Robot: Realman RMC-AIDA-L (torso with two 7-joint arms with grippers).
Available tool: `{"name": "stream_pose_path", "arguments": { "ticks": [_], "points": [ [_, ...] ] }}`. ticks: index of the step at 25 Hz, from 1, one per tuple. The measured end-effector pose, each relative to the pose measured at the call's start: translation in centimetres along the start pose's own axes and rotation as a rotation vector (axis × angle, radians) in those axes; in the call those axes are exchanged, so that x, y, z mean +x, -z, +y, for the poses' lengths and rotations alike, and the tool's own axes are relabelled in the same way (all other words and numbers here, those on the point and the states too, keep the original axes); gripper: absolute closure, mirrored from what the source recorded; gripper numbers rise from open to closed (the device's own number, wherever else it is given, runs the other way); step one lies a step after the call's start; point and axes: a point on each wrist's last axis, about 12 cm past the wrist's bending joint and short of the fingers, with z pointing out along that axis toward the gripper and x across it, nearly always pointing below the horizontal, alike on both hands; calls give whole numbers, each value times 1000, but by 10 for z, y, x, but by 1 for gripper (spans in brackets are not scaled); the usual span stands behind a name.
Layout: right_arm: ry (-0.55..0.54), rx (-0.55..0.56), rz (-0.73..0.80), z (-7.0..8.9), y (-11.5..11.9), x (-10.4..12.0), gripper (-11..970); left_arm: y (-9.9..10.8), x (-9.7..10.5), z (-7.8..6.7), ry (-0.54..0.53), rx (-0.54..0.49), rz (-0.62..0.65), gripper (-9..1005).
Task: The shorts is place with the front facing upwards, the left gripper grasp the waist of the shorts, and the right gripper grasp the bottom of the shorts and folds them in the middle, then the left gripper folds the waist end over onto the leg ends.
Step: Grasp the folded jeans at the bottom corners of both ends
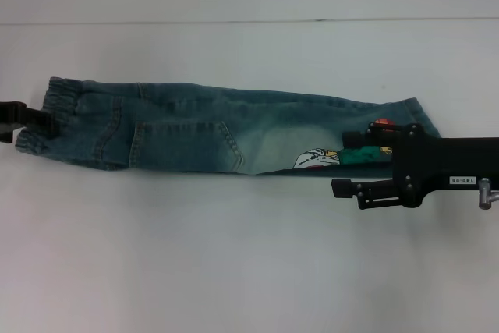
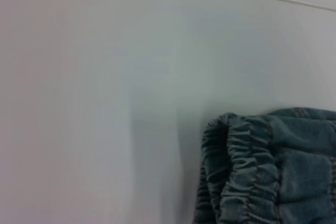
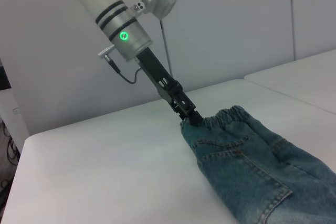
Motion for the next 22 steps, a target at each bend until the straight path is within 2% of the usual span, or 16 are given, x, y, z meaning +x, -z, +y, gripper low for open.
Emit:
{"name": "stream_pose_path", "arguments": {
  "ticks": [12,16,22],
  "points": [
    [-4,15,8,-1,-3,2,65,-12,5,0,14,4,13,107],
    [-5,19,5,0,-4,3,66,-15,5,-4,-25,3,25,116],
    [-7,35,11,-2,-6,4,67,-23,9,-18,-101,4,60,258]
  ]
}}
